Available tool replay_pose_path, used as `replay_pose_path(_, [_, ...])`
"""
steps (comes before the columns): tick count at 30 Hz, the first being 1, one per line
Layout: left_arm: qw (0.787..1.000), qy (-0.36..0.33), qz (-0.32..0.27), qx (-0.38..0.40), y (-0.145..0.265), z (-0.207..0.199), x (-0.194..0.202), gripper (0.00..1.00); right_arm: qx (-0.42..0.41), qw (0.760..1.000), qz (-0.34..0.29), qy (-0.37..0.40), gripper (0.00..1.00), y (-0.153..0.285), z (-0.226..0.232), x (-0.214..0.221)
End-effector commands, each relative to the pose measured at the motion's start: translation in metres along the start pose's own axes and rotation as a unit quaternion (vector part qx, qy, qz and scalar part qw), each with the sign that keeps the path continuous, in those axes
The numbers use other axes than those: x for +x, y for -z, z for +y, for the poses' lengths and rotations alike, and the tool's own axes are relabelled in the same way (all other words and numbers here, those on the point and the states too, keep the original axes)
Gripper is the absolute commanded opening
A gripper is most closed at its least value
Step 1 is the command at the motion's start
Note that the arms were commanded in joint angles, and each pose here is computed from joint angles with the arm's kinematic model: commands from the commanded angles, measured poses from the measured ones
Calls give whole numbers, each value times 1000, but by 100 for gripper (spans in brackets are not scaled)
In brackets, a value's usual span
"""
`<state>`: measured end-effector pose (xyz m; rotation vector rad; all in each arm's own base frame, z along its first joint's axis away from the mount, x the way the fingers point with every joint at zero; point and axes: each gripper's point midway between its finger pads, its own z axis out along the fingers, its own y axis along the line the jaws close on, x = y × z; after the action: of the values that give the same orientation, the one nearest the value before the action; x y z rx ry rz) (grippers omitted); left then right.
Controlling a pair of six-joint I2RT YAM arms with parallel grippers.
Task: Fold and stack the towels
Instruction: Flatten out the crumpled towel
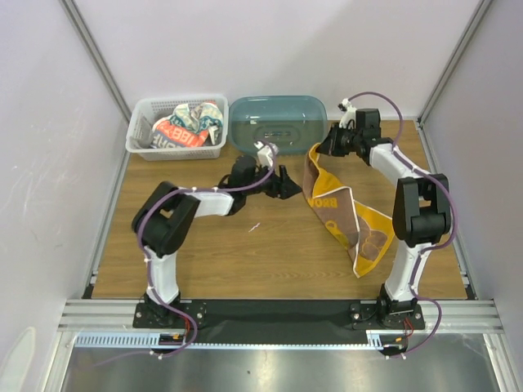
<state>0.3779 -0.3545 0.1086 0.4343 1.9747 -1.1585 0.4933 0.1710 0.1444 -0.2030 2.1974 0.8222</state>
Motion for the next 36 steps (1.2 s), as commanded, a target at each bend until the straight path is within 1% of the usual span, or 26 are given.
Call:
replay_pose_path(1, [995, -30, -80, 44, -24, -33, -45, 74, -5, 998, -59, 26, 0, 2, 5, -47])
replay_pose_path(4, [992, -53, -96, 65, -37, -44, -51, 74, -7, 998, -60, 24, 0, 0, 2, -50])
replay_pose_path(5, [992, -50, -91, 65, -44, -38, -44, 74, -8, 998, -59, 24, 0, -1, 1, -50])
replay_pose_path(10, [990, -46, -87, 104, -63, -46, -39, 73, -13, 998, -58, 26, 0, -3, 0, -51])
replay_pose_path(13, [990, -45, -83, 102, -75, -46, -34, 73, -13, 998, -56, 25, 0, -5, -3, -50])
replay_pose_path(14, [992, -40, -74, 98, -80, -41, -26, 73, -14, 998, -54, 24, 0, -6, -2, -48])
replay_pose_path(16, [992, -38, -75, 99, -87, -42, -28, 72, -16, 998, -53, 25, 0, -7, -2, -48])
replay_pose_path(19, [993, -27, -66, 93, -96, -36, -20, 71, -17, 998, -49, 26, 0, -7, -3, -46])
replay_pose_path(27, [995, -11, -51, 88, -103, -35, -6, 68, -18, 998, -47, 32, 0, -6, -2, -46])
replay_pose_path(31, [997, 13, -40, 66, -104, -31, 0, 63, -17, 998, -45, 29, 0, -7, -3, -46])
replay_pose_path(33, [997, 42, -26, 55, -105, -28, 10, 59, -17, 998, -46, 31, 0, -7, -2, -47])
replay_pose_path(36, [997, 67, -19, 45, -107, -23, 20, 57, -19, 998, -45, 31, 0, -6, -2, -46])
